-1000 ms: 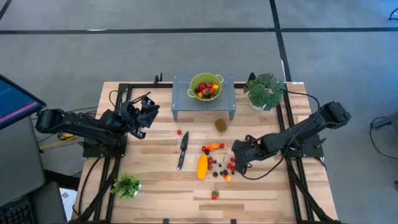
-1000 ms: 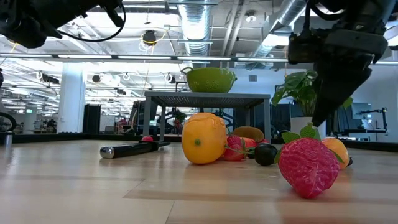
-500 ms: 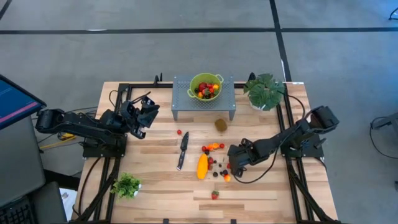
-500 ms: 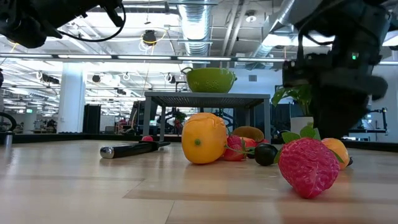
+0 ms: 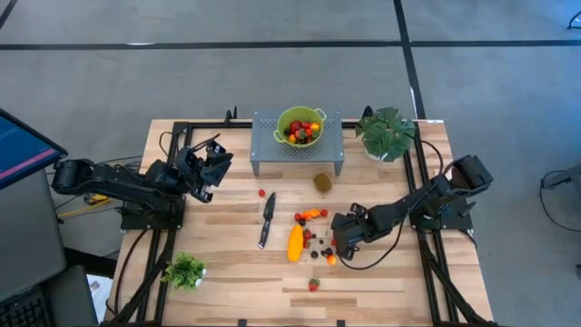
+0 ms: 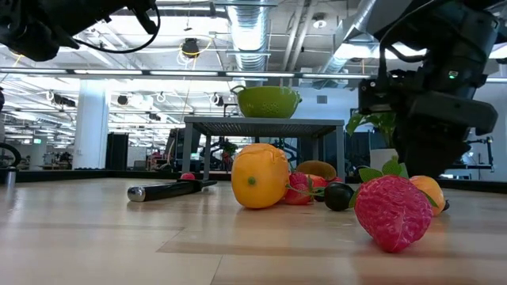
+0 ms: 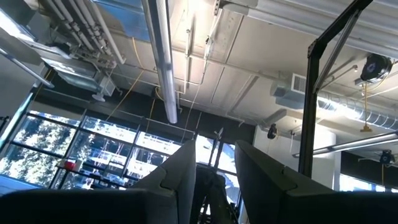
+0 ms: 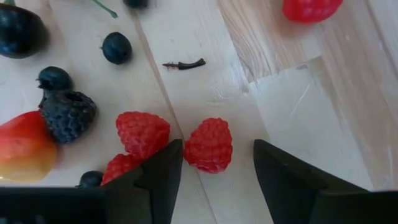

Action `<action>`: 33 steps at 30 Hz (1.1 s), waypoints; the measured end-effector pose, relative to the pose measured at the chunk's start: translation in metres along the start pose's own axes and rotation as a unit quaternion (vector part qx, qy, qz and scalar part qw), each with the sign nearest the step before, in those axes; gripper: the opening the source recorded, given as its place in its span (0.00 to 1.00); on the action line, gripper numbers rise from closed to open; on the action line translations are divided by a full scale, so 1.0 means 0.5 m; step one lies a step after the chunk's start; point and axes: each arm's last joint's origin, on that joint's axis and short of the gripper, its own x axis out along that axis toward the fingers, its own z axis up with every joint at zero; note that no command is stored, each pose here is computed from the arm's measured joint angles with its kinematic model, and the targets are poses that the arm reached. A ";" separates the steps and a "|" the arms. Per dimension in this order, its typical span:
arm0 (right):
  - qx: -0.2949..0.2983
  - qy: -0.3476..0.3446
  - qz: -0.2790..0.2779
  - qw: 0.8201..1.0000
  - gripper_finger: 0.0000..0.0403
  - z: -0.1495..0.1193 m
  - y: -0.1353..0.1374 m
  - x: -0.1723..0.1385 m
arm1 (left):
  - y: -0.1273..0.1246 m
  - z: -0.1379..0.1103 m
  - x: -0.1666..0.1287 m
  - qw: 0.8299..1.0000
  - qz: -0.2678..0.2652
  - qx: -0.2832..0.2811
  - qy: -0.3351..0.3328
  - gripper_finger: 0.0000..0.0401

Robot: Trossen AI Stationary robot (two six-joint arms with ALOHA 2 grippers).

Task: Pick & Place Fruit
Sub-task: Put the raspberry into the green strainer bowl on the shelf

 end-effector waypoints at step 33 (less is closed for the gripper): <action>-0.061 0.005 0.017 0.998 0.24 0.041 0.017 -0.029 | 0.000 0.000 0.000 1.000 -0.002 0.000 0.001 0.26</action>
